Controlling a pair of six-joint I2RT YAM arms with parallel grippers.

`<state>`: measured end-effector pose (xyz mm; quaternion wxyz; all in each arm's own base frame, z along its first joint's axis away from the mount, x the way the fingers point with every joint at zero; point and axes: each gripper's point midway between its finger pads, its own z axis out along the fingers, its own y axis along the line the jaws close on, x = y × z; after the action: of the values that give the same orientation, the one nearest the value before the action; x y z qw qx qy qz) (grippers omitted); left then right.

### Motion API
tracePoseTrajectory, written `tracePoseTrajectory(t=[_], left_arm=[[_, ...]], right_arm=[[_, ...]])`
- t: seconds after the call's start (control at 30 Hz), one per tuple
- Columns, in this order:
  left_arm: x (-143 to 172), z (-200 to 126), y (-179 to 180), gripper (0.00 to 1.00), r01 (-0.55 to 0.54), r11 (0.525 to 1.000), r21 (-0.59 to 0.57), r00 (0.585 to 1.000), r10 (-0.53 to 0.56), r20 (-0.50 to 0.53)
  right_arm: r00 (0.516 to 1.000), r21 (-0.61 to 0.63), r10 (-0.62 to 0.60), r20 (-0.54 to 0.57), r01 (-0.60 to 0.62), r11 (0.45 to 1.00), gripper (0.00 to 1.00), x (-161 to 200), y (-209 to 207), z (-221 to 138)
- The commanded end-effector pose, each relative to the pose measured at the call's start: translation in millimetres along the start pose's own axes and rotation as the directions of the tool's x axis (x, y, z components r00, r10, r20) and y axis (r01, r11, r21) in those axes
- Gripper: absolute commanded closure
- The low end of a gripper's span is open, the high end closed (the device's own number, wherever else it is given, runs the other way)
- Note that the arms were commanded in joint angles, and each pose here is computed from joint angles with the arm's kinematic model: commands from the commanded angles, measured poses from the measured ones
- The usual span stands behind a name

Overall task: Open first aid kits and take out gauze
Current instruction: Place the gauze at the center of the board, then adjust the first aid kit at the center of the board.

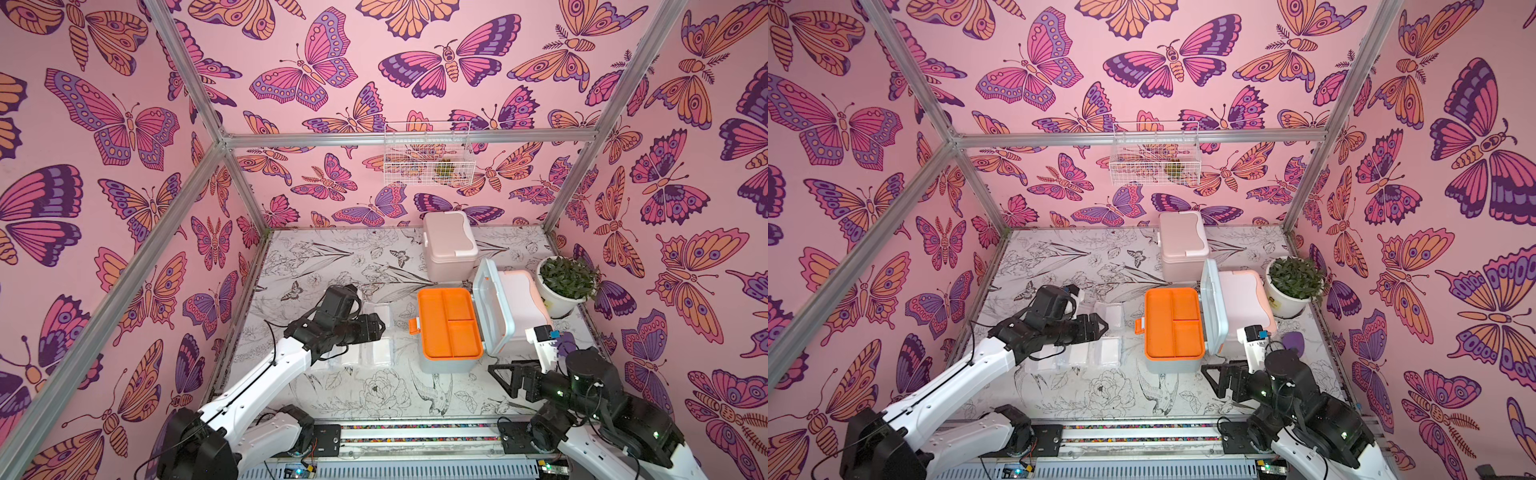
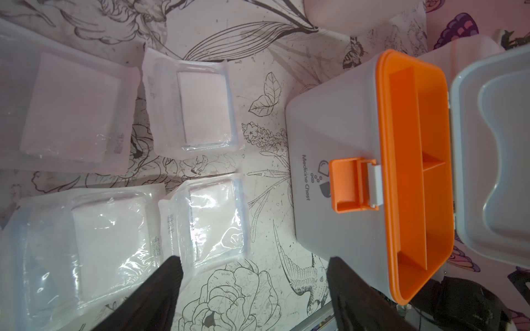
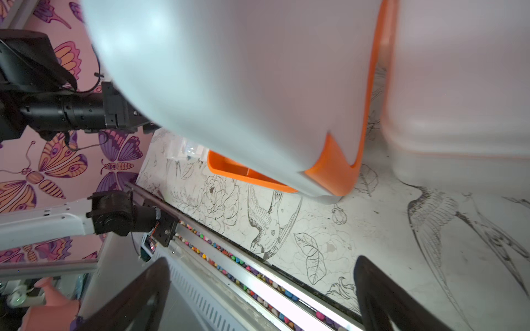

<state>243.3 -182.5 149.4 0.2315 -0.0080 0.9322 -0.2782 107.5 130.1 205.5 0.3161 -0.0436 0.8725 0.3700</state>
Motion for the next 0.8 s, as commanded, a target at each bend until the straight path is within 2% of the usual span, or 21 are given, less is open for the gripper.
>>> tracePoseTrajectory(t=[0.0,0.1,0.23,0.43,0.77], left_arm=[[-1.7,-6.3,-5.9,0.10,-0.011,1.000,0.028,0.999,0.010,0.038],[-4.9,-11.5,-7.6,0.00,-0.016,1.000,0.026,0.997,0.014,0.072],[-6.8,-13.1,-10.7,0.00,-0.022,0.999,0.038,0.996,0.019,0.090],[-7.2,-10.8,-17.8,0.00,-0.028,0.997,0.067,0.995,0.022,0.095],[-5.5,-11.0,-19.0,0.00,-0.030,0.997,0.073,0.994,0.023,0.102]], right_arm=[[0.999,-0.158,-0.027,-0.033,0.022,0.987,0.05,5.2,28.0,-2.1],[0.998,-0.232,-0.040,-0.057,0.025,0.972,0.10,7.8,41.7,-2.2],[0.997,-0.271,-0.055,-0.063,0.036,0.962,0.12,7.6,49.3,-1.9],[0.994,-0.260,-0.075,-0.077,0.053,0.964,0.17,1.6,52.2,7.1],[0.983,-0.241,-0.181,-0.027,0.169,0.956,0.26,-16.8,67.1,7.3]])
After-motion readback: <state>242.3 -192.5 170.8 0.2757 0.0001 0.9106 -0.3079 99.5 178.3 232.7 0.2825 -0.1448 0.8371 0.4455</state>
